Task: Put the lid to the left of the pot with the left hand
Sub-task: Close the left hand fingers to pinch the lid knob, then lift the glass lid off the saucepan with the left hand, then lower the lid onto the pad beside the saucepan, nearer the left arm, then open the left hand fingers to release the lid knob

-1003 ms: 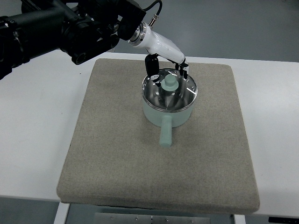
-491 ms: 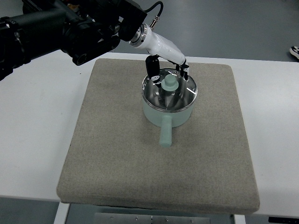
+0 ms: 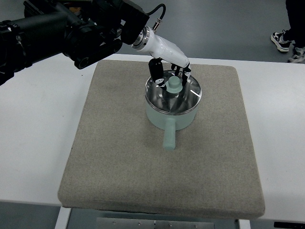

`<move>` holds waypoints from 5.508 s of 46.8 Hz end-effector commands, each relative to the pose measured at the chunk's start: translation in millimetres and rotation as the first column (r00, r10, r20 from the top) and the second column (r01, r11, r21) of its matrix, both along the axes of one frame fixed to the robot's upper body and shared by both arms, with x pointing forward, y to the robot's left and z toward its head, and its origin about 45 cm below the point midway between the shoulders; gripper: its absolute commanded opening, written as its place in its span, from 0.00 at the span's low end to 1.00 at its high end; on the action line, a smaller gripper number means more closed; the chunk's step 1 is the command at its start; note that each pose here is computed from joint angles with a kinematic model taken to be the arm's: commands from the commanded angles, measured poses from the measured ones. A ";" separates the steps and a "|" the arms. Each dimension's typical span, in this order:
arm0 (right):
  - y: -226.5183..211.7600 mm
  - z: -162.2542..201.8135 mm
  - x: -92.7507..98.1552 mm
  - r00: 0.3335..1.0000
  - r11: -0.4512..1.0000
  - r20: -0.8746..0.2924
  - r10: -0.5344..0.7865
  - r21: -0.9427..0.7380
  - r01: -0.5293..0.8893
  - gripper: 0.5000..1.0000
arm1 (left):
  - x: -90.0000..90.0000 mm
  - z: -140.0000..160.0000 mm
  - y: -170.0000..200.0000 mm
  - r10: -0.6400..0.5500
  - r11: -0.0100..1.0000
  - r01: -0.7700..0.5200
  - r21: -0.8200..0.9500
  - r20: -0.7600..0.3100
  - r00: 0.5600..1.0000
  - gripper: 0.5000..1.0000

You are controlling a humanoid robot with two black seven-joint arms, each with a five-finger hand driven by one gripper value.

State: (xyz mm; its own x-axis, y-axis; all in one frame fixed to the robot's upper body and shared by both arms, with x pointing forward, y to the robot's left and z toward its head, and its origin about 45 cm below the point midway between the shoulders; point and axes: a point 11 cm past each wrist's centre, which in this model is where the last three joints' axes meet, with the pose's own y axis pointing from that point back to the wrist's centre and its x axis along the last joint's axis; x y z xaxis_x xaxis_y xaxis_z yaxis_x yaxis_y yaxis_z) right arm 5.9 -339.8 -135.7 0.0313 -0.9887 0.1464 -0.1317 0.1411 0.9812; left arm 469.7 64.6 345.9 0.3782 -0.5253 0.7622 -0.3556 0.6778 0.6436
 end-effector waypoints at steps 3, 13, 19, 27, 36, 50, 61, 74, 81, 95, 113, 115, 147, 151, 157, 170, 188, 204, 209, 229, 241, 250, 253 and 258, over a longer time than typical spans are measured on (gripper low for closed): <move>0.0 0.0 0.0 1.000 1.000 0.000 0.000 0.000 0.000 0.85 | 0.4 1.4 -0.7 0.000 1.000 0.000 -0.002 0.003 1.000 0.40; 0.0 0.0 0.0 1.000 1.000 0.000 0.000 0.000 0.000 0.85 | 0.9 1.2 -0.3 -0.001 1.000 0.001 -0.002 0.009 1.000 0.32; 0.0 0.0 0.0 1.000 1.000 0.000 0.000 0.000 0.000 0.85 | 1.2 1.3 -1.0 -0.010 1.000 0.010 -0.006 0.025 1.000 0.23; 0.0 0.0 0.0 1.000 1.000 0.000 0.000 0.000 0.000 0.85 | 1.5 2.3 -1.4 -0.013 1.000 0.013 -0.006 0.033 0.999 0.12; 0.0 0.0 0.0 1.000 1.000 0.000 0.000 0.000 0.000 0.85 | 1.4 1.4 -1.0 -0.014 1.000 0.014 -0.004 0.033 0.999 0.00; 0.0 0.0 0.0 1.000 1.000 0.000 0.000 0.000 0.000 0.85 | 1.4 1.8 -1.4 -0.012 1.000 0.013 -0.010 0.032 0.999 0.00; 0.0 0.0 0.0 1.000 1.000 0.000 0.000 0.000 0.000 0.85 | 2.9 6.6 -4.3 -0.024 0.999 0.027 -0.041 0.069 0.997 0.00; 0.0 0.0 0.0 1.000 1.000 0.000 0.000 0.000 0.000 0.85 | 3.3 10.3 -5.3 -0.026 0.999 0.029 -0.041 0.077 0.997 0.00; 0.0 0.0 0.0 1.000 1.000 0.000 0.000 0.000 0.000 0.85 | 3.2 13.7 -7.4 -0.028 0.998 0.032 -0.046 0.081 0.996 0.00; 0.0 0.0 0.0 1.000 1.000 0.000 0.000 0.000 0.000 0.85 | 3.5 23.5 -11.1 -0.031 0.997 0.037 -0.062 0.094 0.995 0.00; 0.0 0.0 0.0 1.000 1.000 0.000 0.000 0.000 0.000 0.85 | 17.5 28.2 8.3 0.030 0.997 -0.022 -0.070 0.119 0.992 0.00; 0.0 0.0 0.0 1.000 1.000 0.000 0.000 0.000 0.000 0.85 | 21.0 30.0 12.6 0.046 0.997 -0.037 -0.072 0.127 0.991 0.00; 0.0 0.0 0.0 1.000 1.000 0.000 0.000 0.000 0.000 0.85 | 47.7 23.2 138.4 0.285 0.958 -0.280 -0.056 0.142 0.948 0.00; 0.0 0.0 0.0 1.000 1.000 0.000 0.000 0.000 0.000 0.85 | 47.5 19.2 147.3 0.301 0.954 -0.297 -0.053 0.134 0.944 0.00; 0.0 0.0 0.0 1.000 1.000 0.000 0.000 0.000 0.000 0.85 | 46.8 13.4 155.9 0.315 0.949 -0.312 -0.047 0.125 0.941 0.00; 0.0 0.0 0.0 1.000 1.000 0.000 0.000 0.000 0.000 0.85 | 39.2 -30.0 170.3 0.331 0.943 -0.331 -0.011 0.075 0.941 0.00; 0.0 0.0 0.0 1.000 1.000 0.000 0.000 0.000 0.000 0.85 | 34.5 -57.3 178.1 0.343 0.939 -0.343 -0.003 0.057 0.938 0.00; 0.0 0.0 0.0 1.000 1.000 0.000 0.000 0.000 0.000 0.85 | 37.3 -63.3 167.7 0.322 0.947 -0.318 -0.052 0.106 0.941 0.00; 0.0 0.0 0.0 1.000 1.000 0.000 0.000 0.000 0.000 0.85 | 35.9 -68.7 169.9 0.327 0.945 -0.323 -0.052 0.099 0.940 0.00; 0.0 0.0 0.0 1.000 1.000 0.000 0.000 0.000 0.000 0.85 | 35.9 -70.2 166.5 0.313 0.949 -0.303 -0.086 0.133 0.941 0.00; 0.0 0.0 0.0 1.000 1.000 0.000 0.000 0.000 0.000 0.85 | 30.2 -87.9 164.1 0.304 0.952 -0.295 -0.086 0.120 0.945 0.00; 0.0 0.0 0.0 1.000 1.000 0.000 0.000 0.000 0.000 0.85 | 30.4 -87.2 163.3 0.302 0.952 -0.292 -0.092 0.124 0.945 0.00; 0.0 0.0 0.0 1.000 1.000 0.000 0.000 0.000 0.000 0.85 | 29.5 -88.4 162.2 0.301 0.952 -0.290 -0.095 0.119 0.946 0.00; 0.0 0.0 0.0 1.000 1.000 0.000 0.000 0.000 0.000 0.85 | 29.1 -88.0 161.7 0.304 0.951 -0.292 -0.105 0.115 0.946 0.00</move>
